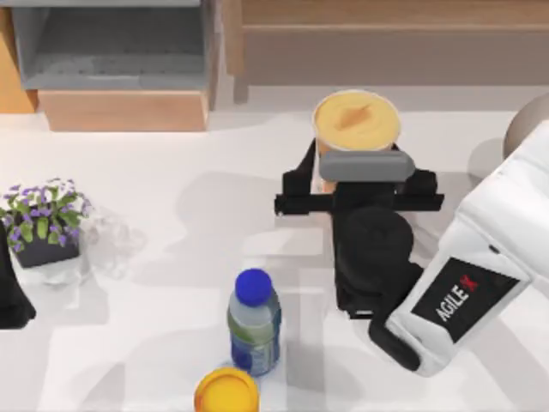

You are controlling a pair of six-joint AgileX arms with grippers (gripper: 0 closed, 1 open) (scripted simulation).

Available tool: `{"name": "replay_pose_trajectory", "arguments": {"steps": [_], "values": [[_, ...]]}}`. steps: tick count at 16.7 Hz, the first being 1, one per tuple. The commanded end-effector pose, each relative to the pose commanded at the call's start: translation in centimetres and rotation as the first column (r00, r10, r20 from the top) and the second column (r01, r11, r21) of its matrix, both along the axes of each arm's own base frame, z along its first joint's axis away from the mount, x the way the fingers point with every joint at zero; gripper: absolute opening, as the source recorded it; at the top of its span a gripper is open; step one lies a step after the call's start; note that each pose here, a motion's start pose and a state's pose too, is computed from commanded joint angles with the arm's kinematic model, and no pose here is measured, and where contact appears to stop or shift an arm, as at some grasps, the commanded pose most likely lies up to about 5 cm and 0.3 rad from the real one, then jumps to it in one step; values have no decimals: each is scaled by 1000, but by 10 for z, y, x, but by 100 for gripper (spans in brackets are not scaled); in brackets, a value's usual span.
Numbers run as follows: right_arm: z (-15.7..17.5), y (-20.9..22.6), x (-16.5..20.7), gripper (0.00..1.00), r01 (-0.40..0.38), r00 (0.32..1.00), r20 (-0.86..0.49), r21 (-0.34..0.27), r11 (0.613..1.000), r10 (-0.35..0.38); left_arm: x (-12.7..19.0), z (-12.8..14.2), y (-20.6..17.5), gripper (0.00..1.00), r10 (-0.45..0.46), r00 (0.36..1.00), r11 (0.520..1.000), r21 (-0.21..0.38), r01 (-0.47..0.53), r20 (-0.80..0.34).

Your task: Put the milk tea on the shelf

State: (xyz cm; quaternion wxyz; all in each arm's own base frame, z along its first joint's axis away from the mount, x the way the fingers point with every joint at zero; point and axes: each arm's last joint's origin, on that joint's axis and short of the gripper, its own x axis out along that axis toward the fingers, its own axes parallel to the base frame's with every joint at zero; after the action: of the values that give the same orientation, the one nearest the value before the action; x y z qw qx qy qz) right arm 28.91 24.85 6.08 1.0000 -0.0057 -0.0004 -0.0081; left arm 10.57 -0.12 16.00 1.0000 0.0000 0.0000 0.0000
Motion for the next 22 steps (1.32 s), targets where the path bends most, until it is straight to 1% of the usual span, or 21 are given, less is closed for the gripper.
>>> {"name": "replay_pose_trajectory", "arguments": {"steps": [8,9,18,22], "values": [[0,0,0,2,0,1000,0,0,1000,0,0,0,0,100,0,1000,1000,0,0,0],[0,0,0,0,0,1000,0,0,1000,0,0,0,0,100,0,1000,1000,0,0,0],[1,0,-1,0,-2,1000,1,2,1000,2,0,0,0,100,0,1000,1000,0,0,0],[10,0,-1,0,-2,1000,1,2,1000,2,0,0,0,100,0,1000,1000,0,0,0]]}}
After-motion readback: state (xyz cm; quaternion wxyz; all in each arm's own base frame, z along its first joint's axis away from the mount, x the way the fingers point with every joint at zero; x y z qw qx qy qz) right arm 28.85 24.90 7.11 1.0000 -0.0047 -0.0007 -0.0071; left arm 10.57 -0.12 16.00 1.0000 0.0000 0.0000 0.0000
